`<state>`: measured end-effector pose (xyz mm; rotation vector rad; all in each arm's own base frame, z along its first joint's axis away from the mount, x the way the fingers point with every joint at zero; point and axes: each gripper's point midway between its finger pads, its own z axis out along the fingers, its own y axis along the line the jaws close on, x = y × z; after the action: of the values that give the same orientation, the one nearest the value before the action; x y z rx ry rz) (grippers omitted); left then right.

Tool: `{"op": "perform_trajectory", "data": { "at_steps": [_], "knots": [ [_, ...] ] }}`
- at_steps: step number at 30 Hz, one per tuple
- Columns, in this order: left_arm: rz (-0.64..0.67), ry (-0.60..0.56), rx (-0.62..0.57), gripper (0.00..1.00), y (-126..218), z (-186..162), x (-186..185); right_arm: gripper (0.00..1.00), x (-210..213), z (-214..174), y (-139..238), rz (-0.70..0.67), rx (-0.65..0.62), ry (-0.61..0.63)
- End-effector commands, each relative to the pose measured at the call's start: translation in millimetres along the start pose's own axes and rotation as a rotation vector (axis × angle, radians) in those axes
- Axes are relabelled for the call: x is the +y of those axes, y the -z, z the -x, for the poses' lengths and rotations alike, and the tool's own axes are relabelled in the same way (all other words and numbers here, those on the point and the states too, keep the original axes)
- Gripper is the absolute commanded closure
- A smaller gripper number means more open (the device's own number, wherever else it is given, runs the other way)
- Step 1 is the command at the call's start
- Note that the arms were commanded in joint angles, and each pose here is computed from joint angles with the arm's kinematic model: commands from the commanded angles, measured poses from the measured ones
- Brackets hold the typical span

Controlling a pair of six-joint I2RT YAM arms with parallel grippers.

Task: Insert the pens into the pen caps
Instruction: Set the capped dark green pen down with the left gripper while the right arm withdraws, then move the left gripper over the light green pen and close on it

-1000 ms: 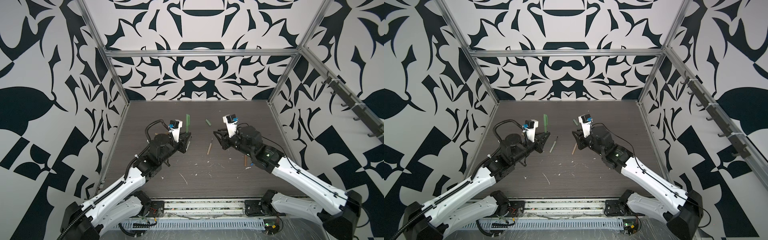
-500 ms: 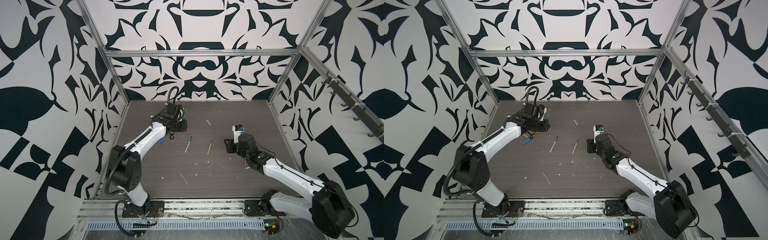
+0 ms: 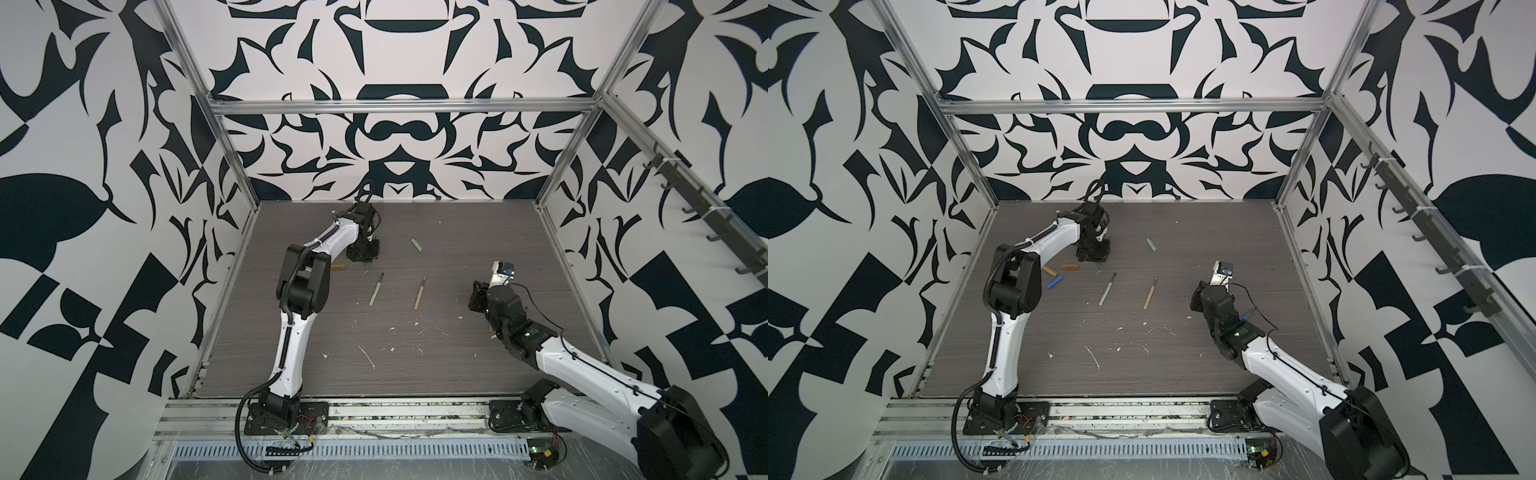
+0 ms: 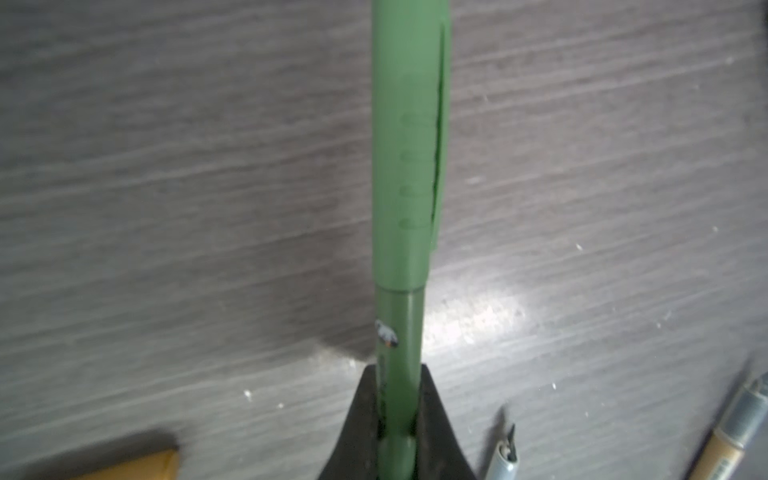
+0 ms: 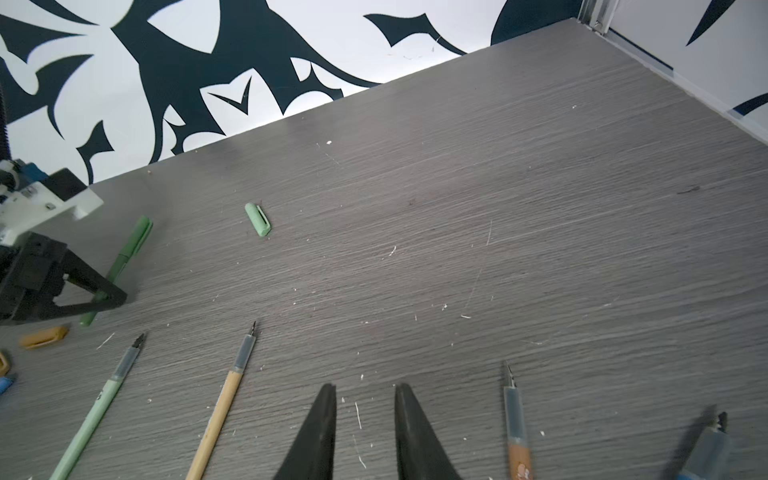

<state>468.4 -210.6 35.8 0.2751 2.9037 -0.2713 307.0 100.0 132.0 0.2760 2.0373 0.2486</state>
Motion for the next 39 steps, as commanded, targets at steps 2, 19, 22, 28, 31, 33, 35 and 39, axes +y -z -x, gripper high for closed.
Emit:
{"op": "perform_trajectory", "data": {
  "at_steps": [2, 19, 22, 28, 31, 33, 35, 39],
  "knots": [
    [0.048, 0.01, 0.107, 0.9, -9, -15, 12, 0.73, 9, 17, 0, 0.014, -0.046, -0.033],
    [0.054, 0.02, 0.084, 0.65, 12, -12, 11, 0.73, 13, 17, 1, 0.038, -0.04, -0.037],
    [0.048, 0.01, 0.036, 0.6, 36, -7, 7, 0.73, 15, 18, 2, 0.048, -0.035, -0.038],
    [0.039, -0.022, -0.089, 0.53, 90, -4, 2, 0.73, 18, 17, 2, 0.065, -0.026, -0.042],
    [0.017, -0.029, -0.137, 0.52, 112, -8, -1, 0.73, 19, 16, 2, 0.071, -0.022, -0.046],
    [-0.008, -0.033, -0.161, 0.52, 124, -14, -6, 0.73, 20, 16, 2, 0.074, -0.02, -0.051],
    [-0.036, -0.043, -0.179, 0.51, 132, -22, -14, 0.72, 20, 16, 2, 0.076, -0.022, -0.052],
    [-0.085, -0.09, -0.176, 0.5, 141, -54, -34, 0.73, 16, 15, 1, 0.057, -0.027, -0.043]
  ]
}}
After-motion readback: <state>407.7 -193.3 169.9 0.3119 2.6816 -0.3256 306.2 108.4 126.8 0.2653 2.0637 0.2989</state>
